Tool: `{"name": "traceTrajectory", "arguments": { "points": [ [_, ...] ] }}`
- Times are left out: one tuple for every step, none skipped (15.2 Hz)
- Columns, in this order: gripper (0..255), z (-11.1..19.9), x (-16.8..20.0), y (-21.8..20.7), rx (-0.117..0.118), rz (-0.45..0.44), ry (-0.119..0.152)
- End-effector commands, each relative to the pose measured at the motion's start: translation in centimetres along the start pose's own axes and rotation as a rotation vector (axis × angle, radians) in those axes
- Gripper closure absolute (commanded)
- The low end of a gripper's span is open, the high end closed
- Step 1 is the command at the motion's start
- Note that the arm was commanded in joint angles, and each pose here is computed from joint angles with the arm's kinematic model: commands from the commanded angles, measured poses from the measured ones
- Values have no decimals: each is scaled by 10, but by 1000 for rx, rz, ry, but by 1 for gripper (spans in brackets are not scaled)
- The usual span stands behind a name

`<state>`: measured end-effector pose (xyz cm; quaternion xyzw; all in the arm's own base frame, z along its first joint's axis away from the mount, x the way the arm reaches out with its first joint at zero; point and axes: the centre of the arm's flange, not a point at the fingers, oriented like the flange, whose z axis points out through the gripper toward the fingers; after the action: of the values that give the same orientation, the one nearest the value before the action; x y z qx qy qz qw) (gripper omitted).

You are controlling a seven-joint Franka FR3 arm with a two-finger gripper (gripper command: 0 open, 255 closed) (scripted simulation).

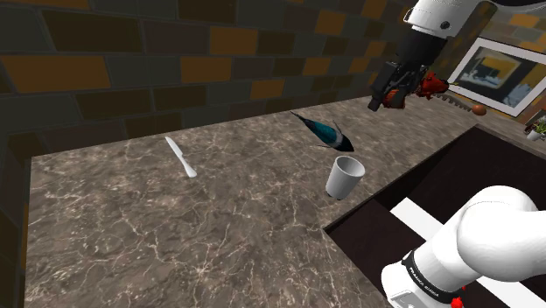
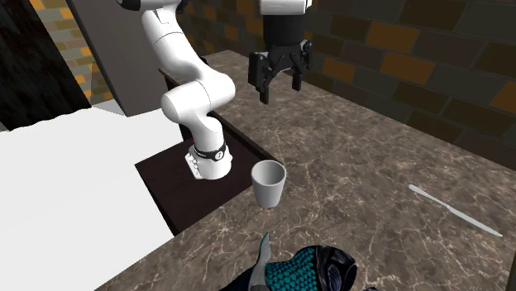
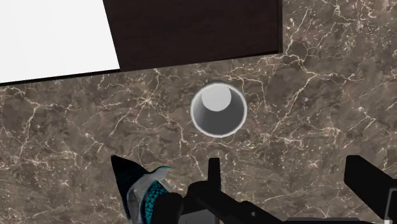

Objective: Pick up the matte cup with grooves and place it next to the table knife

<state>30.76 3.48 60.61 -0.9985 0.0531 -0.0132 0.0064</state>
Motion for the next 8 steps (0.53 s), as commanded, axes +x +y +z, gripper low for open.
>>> {"name": "traceTrajectory", "arguments": {
  "points": [
    [0, 0, 0, 0, 0, 0, 0],
    [0, 12, 2, 6, 5, 3, -3],
    [0, 24, 4, 12, 10, 6, -6],
    [0, 36, 5, 18, 15, 10, -9],
    [0, 48, 7, 24, 20, 13, -12],
    [0, 60, 9, 30, 25, 16, -15],
    [0, 72, 10, 36, 30, 19, -18],
    [0, 84, 12, 42, 34, 22, -21]
  ]
}}
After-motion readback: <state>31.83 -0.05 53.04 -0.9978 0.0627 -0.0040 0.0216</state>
